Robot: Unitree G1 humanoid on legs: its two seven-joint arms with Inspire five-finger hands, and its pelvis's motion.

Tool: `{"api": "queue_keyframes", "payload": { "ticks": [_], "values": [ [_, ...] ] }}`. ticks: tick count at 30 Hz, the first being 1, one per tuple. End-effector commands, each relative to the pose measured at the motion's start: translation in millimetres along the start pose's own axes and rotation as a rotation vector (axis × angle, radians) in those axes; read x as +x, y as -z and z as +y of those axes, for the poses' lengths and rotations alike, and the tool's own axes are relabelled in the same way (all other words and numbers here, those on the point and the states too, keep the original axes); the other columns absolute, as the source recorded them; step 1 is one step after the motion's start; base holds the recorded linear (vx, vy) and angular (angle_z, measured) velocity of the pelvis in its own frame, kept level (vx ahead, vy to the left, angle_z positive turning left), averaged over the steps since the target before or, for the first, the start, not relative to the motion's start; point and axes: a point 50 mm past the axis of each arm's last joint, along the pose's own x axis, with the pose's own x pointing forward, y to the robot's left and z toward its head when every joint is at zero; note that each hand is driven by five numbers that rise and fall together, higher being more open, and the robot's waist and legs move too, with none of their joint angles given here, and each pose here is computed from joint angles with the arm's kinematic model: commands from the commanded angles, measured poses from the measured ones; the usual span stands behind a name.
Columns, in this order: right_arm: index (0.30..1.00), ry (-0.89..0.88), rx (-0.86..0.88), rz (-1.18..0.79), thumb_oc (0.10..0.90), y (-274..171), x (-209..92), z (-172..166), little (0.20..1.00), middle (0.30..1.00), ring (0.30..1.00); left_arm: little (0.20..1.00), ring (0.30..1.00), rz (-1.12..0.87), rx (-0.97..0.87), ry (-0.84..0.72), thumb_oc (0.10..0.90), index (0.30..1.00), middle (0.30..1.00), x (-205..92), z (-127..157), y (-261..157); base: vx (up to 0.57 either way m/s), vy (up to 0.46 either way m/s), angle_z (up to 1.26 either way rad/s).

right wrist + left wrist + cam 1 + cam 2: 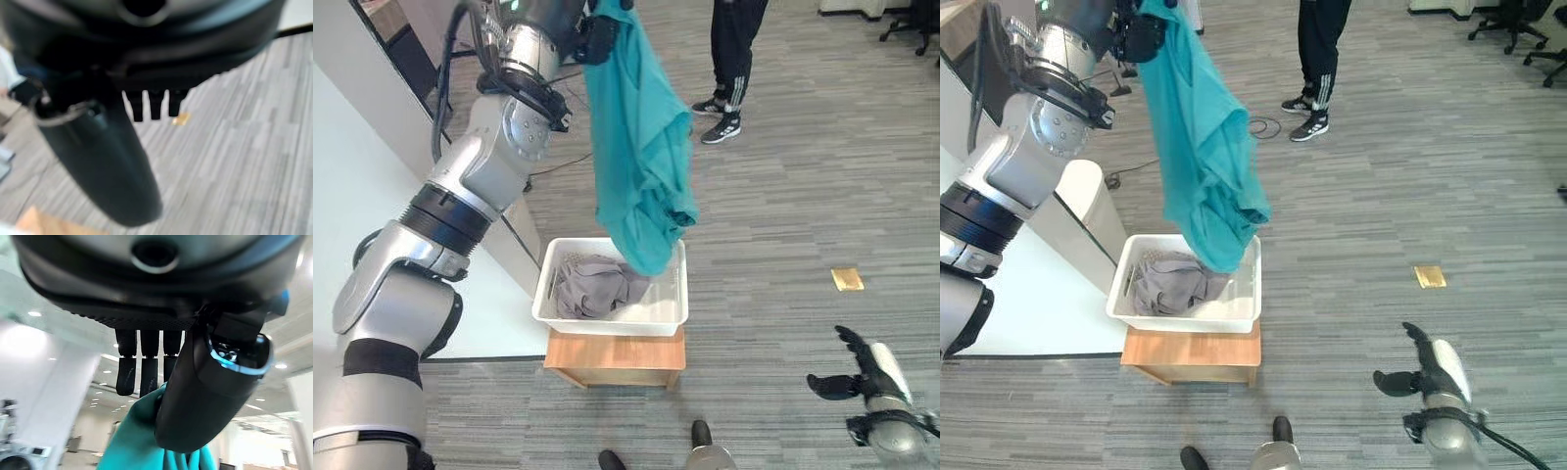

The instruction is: Pick up bed clothes into laundry basket.

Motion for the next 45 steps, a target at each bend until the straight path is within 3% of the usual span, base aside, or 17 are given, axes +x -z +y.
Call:
{"api": "queue_keyframes", "payload": {
  "ticks": [1,6,10,14,17,23,35,40,41,44,45],
  "values": [
    [0.9,0.099,-0.02,-0.131,0.8,-22.7,1.7,-13.0,0.9,0.9,0.9,0.3,0.3,-0.005,0.033,-0.353,0.4,0.3,0.3,38.3,84.8,-15.1,0.0,0.058,0.02],
    [0.9,0.078,-0.031,-0.113,0.8,-17.4,-3.4,-1.6,0.9,0.9,0.9,0.3,0.3,0.047,0.038,-0.359,0.4,0.3,0.3,34.7,86.2,0.2,0.0,0.046,0.01],
    [0.9,0.071,-0.036,-0.095,0.8,-12.7,-5.4,2.4,0.9,0.9,0.9,0.3,0.3,0.07,0.001,-0.322,0.4,0.3,0.3,25.8,69.9,8.6,0.0,0.0,0.0],
    [0.9,0.062,-0.036,-0.084,0.8,-10.1,-5.9,6.1,0.9,0.9,0.9,0.3,0.3,0.068,-0.091,-0.261,0.4,0.3,0.3,14.2,42.4,8.6,-0.02,-0.004,0.14],
    [0.9,0.048,-0.034,-0.075,0.8,-10.2,-6.3,15.1,0.9,0.9,0.9,0.3,0.3,0.03,-0.236,-0.176,0.4,0.3,0.3,-10.2,4.9,-2.2,-0.03,0.007,0.07],
    [0.9,0.051,-0.023,-0.071,0.8,-11.1,-8.1,21.0,0.9,0.9,0.9,0.3,0.3,0.003,-0.425,-0.059,0.4,0.3,0.3,-47.6,-39.9,-21.5,-0.01,0.007,0.1],
    [0.9,0.037,-0.007,-0.08,0.8,-16.1,-6.6,29.4,0.9,0.9,0.9,0.3,0.3,0.096,-0.489,0.103,0.4,0.3,0.3,-84.8,-92.0,-20.9,0.0,0.002,0.01],
    [0.9,0.025,0.004,-0.093,0.8,-24.4,-2.5,39.2,0.9,0.9,0.9,0.3,0.3,0.234,-0.512,0.293,0.4,0.3,0.3,-120.6,-146.7,-20.3,0.0,0.0,0.0],
    [0.9,0.025,0.004,-0.093,0.8,-24.3,-2.5,39.3,0.9,0.9,0.9,0.3,0.3,0.234,-0.513,0.293,0.4,0.3,0.3,-120.6,-147.0,-20.4,-0.02,0.021,-0.04],
    [0.9,0.012,0.017,-0.092,0.8,-31.8,4.1,51.4,0.9,0.9,0.9,0.3,0.3,0.383,-0.516,0.528,0.4,0.3,0.3,-174.8,-202.2,-25.2,-0.03,0.018,-0.05],
    [0.9,0.012,0.017,-0.092,0.8,-31.8,4.2,51.4,0.9,0.9,0.9,0.3,0.3,0.383,-0.516,0.528,0.4,0.3,0.3,-174.8,-202.2,-25.2,-0.02,0.007,-0.05]
  ]
}}
